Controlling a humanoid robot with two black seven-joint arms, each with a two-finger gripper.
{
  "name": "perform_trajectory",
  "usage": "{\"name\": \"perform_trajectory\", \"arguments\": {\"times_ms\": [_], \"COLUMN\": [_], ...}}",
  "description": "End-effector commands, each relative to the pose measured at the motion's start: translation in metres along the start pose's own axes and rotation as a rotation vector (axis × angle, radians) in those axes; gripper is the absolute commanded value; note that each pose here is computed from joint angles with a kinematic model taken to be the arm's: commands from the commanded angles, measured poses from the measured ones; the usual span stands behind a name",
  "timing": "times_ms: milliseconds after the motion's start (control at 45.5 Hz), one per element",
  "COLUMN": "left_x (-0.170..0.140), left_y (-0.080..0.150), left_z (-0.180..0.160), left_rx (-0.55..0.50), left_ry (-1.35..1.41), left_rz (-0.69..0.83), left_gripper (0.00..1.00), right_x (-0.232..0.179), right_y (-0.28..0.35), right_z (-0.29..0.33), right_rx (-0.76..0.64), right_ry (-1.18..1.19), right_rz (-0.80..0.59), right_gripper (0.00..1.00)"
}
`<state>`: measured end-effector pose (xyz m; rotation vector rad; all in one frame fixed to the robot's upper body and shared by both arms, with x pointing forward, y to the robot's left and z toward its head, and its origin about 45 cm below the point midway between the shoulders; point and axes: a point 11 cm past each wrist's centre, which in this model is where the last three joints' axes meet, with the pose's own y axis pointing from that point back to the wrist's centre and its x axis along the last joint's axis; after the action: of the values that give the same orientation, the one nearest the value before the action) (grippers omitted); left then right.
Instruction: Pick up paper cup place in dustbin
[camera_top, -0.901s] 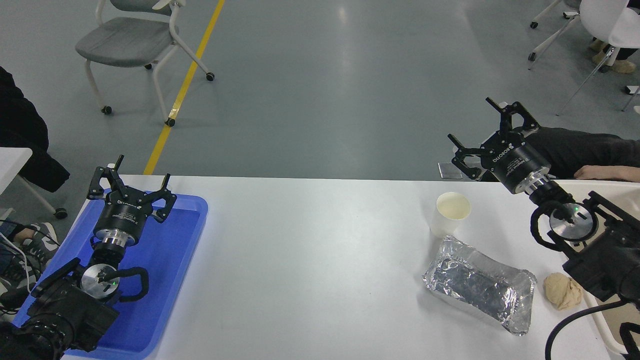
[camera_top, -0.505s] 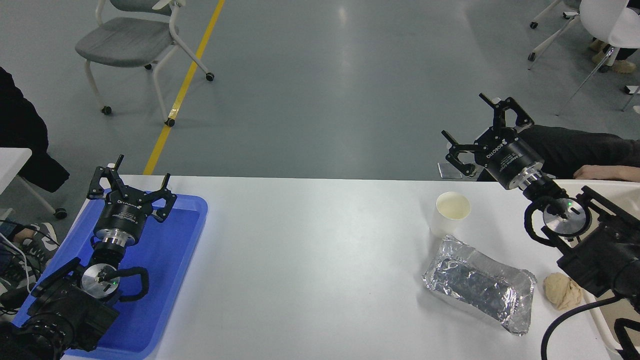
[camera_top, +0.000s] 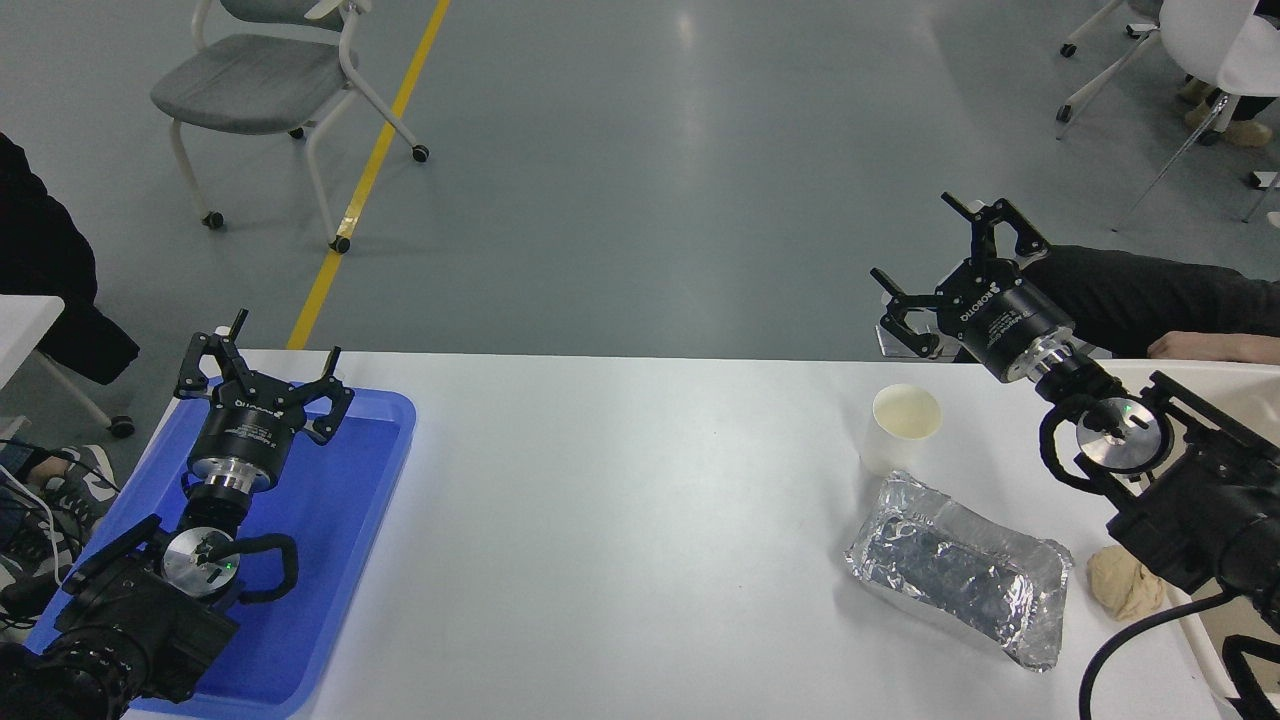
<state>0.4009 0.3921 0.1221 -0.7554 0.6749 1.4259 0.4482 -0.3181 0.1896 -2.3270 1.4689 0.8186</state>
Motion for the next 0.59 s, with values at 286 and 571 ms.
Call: {"name": "perform_trajectory", "arguments": {"times_ms": [286, 571], "left_x": [0.000, 0.000], "left_y": [0.000, 0.000], "left_z": [0.000, 0.000], "left_rx": [0.000, 0.000], "left_ry": [0.000, 0.000], "left_rz": [0.000, 0.000], "left_gripper": [1.00, 1.00], "right_x": [-0.005, -0.027], "right_y": [0.000, -0.004], "right_z": [-0.045, -0.083], "right_rx": [-0.157, -0.336], "right_ry": [0.369, 0.693], "right_rz": [-0.021, -0.032], "right_gripper": [1.00, 1.00]}}
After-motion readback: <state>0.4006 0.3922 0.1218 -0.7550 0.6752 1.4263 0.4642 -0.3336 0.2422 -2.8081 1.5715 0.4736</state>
